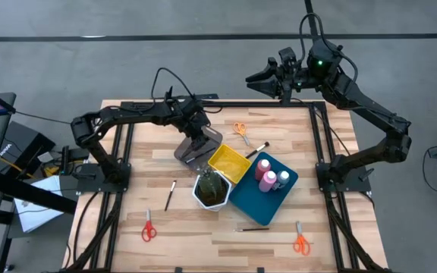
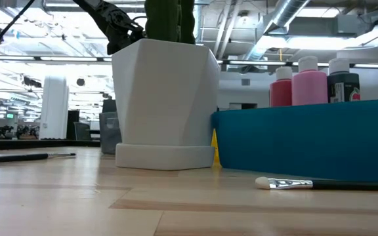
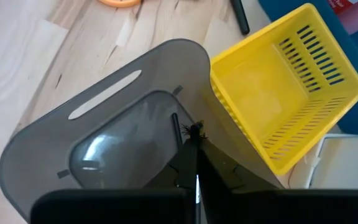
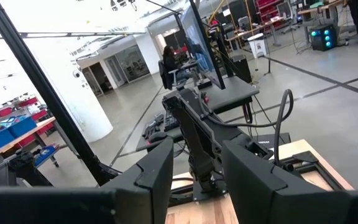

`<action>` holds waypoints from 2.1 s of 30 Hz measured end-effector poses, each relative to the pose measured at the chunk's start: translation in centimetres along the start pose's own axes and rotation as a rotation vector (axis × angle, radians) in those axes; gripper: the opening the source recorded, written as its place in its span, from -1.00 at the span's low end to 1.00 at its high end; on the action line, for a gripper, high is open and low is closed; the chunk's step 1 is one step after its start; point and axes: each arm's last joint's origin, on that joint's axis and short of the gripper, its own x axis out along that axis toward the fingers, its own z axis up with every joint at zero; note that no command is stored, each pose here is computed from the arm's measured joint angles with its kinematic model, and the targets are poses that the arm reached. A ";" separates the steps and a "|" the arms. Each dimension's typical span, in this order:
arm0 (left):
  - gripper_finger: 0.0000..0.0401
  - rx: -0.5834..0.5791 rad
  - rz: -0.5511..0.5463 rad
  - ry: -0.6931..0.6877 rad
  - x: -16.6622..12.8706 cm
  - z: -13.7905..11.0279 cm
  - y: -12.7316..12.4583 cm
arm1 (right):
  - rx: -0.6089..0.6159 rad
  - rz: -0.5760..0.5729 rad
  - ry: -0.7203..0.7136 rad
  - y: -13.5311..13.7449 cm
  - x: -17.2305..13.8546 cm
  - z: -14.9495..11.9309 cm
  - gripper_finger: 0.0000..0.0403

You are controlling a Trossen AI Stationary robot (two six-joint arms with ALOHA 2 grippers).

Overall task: Pick & Place Paint Supplies
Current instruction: Put the makeup brush into the black bin, then put the left makeup brush into the black bin

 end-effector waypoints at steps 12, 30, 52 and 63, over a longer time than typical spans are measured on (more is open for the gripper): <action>-0.98 0.000 -0.001 -0.001 0.0 0.0 0.0 | -0.003 0.001 0.000 0.0 0.0 0.0 -0.34; -0.54 0.004 -0.003 -0.025 -0.1 0.2 0.0 | -0.010 0.002 0.001 0.0 0.0 0.0 -0.34; -0.54 -0.510 0.220 -0.037 -10.7 -2.8 -4.4 | -0.044 0.047 0.003 0.3 0.1 0.0 -0.34; -0.54 -0.766 0.277 0.045 -10.3 -4.6 -8.3 | -0.059 0.132 0.020 0.6 0.1 0.1 -0.34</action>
